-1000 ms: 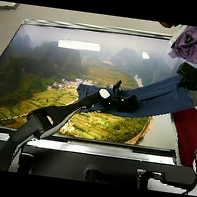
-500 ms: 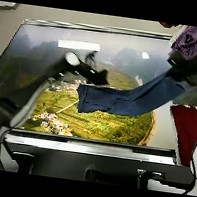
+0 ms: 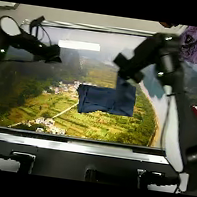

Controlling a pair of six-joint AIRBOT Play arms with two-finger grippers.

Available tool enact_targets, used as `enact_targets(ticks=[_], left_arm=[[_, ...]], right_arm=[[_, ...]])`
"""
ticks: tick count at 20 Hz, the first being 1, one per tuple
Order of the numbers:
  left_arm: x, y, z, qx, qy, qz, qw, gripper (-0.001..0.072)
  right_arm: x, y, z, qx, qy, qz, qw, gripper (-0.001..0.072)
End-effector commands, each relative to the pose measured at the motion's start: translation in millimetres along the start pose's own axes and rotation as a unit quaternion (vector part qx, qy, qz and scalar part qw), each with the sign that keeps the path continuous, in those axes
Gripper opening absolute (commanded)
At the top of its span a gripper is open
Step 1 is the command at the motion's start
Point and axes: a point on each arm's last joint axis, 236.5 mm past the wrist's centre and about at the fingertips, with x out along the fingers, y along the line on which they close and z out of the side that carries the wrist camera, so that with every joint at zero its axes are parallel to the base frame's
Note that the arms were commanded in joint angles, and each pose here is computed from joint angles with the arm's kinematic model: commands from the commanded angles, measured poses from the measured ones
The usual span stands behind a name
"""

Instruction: Fold the clothes and pants, and hang the long-sleeved shirts on hangers.

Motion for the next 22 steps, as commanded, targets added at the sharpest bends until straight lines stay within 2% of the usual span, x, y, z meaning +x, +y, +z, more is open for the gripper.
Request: enact_targets(ticks=[1,6,12,14,15,17,18,19,22], left_arm=[[-22,22,-2,-0.012,0.000,0.022,1.000,0.0023],[-22,23,-3,-0.005,0.001,0.023,1.000,0.0024],[-19,25,-3,0.002,0.004,0.025,1.000,0.0024],[-19,25,-4,0.002,0.004,0.025,1.000,0.0024],[-19,25,-4,0.002,0.004,0.025,1.000,0.0024],[-19,25,-4,0.002,0.005,0.025,1.000,0.0024],[-19,25,-4,0.002,0.005,0.025,1.000,0.0024],[-19,25,-4,0.002,0.005,0.025,1.000,0.0024],[-18,26,-4,0.002,0.006,0.025,1.000,0.0024]], right_arm=[[50,38,-30,0.008,0.013,0.015,1.000,0.0024],[93,54,-63,0.011,0.051,0.015,0.999,0.0024],[115,59,-66,0.019,0.058,0.021,0.998,0.0041],[121,67,-61,0.017,0.047,0.040,0.998,0.0268],[119,78,-58,0.003,0.042,0.064,0.997,0.0316],[111,96,-61,-0.018,0.045,0.101,0.994,0.0330],[105,97,-64,-0.030,0.048,0.105,0.993,0.0405],[99,94,-64,-0.038,0.049,0.100,0.993,0.0429],[69,73,-52,-0.070,0.052,0.083,0.993,0.0430]])
